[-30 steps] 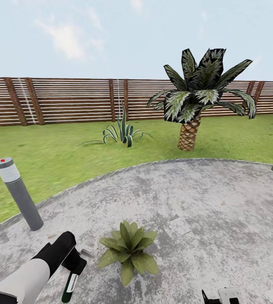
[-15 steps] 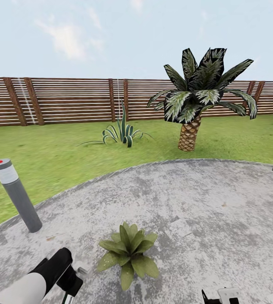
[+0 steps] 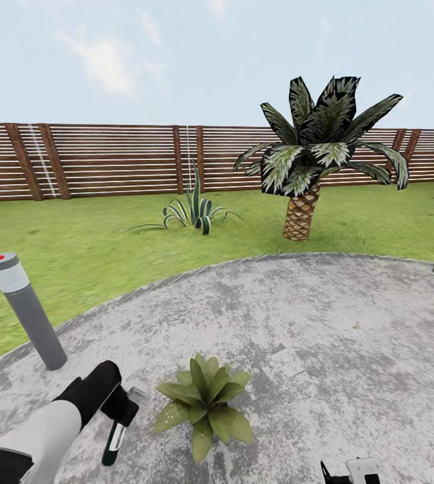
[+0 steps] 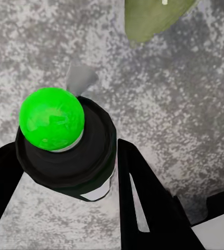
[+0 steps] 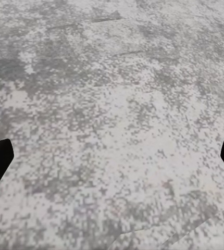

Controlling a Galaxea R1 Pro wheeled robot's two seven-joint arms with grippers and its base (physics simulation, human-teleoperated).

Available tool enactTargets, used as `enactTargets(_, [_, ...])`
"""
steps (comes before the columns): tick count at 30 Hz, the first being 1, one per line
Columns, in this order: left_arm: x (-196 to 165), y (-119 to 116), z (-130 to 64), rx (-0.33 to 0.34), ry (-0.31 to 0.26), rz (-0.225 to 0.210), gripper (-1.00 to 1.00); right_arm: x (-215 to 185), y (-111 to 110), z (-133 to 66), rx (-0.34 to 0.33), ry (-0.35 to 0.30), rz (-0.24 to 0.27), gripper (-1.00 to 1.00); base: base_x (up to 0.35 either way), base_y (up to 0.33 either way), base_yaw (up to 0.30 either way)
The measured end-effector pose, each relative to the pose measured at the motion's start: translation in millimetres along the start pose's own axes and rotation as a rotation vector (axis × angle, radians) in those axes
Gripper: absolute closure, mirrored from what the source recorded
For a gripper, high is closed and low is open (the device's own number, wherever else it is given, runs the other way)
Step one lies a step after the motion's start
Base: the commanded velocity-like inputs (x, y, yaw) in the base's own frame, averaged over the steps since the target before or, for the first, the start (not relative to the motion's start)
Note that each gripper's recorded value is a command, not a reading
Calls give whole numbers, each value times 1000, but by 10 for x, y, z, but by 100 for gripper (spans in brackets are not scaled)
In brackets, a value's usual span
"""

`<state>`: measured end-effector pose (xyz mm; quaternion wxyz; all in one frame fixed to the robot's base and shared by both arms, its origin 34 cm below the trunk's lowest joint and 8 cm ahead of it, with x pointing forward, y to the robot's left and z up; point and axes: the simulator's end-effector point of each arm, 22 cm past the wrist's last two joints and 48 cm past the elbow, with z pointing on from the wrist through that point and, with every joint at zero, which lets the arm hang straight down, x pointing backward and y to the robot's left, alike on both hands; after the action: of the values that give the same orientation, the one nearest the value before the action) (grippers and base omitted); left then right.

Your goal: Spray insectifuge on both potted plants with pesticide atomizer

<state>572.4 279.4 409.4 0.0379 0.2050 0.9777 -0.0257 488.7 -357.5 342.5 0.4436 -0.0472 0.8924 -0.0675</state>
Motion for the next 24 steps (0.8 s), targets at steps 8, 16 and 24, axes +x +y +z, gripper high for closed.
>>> enactTargets(8, [-66,136,-91,-27,2,2,100,-2,-2,2,0,0,-1,-100,0,0,0])
enactTargets(16, [670,159,254,-42,131,24,100,2,5,0,-2,1,-3,-100,0,0,0])
enactTargets(24, [561,60,252,-32,108,28,100,-1,1,1,-1,0,-3,-100,0,0,0])
